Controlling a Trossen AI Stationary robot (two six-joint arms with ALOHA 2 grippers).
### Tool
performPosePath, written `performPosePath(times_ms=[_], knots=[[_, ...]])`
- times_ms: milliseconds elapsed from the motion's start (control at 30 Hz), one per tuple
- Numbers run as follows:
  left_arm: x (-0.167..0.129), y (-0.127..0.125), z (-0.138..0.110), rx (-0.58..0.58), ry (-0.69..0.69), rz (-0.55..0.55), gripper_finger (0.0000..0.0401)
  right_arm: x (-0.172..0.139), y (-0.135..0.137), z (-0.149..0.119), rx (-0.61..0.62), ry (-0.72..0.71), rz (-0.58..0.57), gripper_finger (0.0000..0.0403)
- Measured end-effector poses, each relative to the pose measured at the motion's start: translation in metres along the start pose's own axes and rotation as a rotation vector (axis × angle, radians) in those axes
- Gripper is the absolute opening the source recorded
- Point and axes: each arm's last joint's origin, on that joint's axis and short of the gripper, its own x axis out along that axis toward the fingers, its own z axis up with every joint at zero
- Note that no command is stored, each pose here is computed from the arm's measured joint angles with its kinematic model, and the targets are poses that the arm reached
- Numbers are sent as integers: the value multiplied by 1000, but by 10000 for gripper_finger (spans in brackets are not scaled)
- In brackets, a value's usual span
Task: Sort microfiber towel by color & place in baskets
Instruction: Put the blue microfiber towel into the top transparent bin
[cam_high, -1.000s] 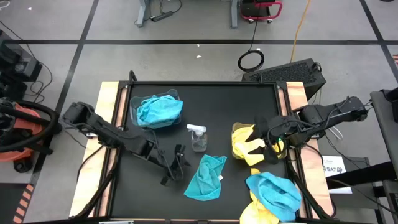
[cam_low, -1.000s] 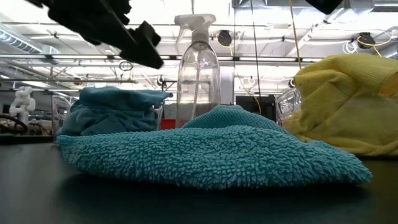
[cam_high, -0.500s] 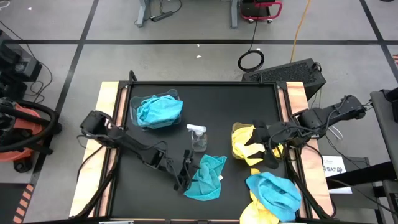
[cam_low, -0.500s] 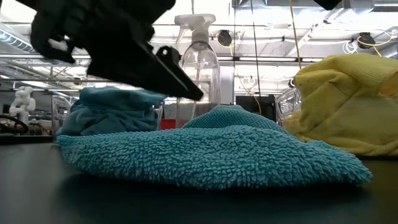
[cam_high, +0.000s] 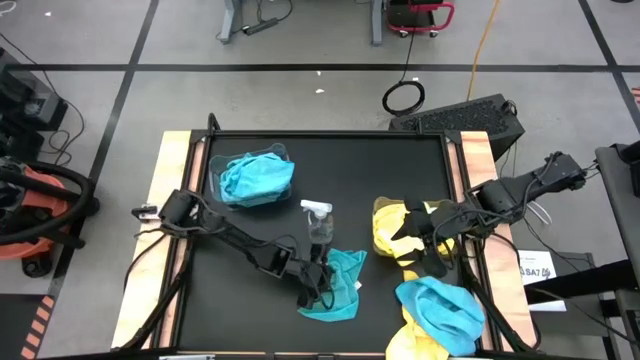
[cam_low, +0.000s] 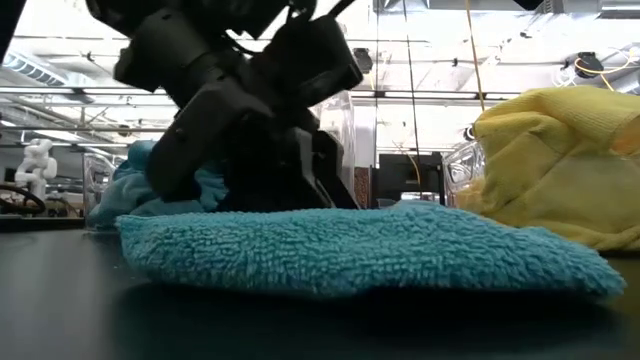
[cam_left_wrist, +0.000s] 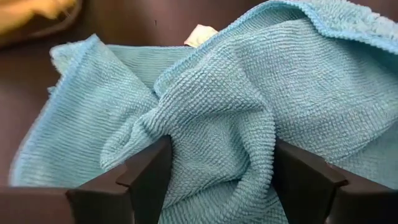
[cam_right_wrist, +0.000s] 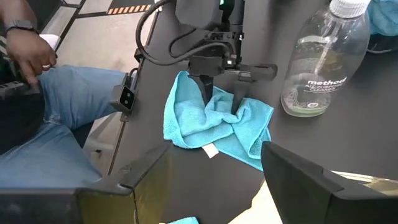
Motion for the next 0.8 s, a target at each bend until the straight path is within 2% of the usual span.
performPosePath(times_ms=[100, 167, 233, 367, 400, 600, 800], knots=[[3, 0, 0, -28, 3, -42, 237, 1, 0, 0, -1, 4, -1, 238], [3, 0, 0, -28, 6, -58, 204, 2, 0, 0, -6, 2, -3, 238], [3, -1, -1, -26, 17, -65, 158, 3, 1, 0, -10, 3, -4, 238], [3, -1, -3, -24, 34, -66, 41, 3, 0, 1, -14, 0, -16, 238], [3, -1, -3, -24, 35, -68, 24, 4, 0, 1, -14, 1, -17, 238], [-3, -1, 0, -21, 29, -69, 17, 3, 1, 0, -15, 0, -19, 238], [-31, -6, 11, 19, 45, -90, 14, 3, 1, 0, -15, 0, -19, 238]])
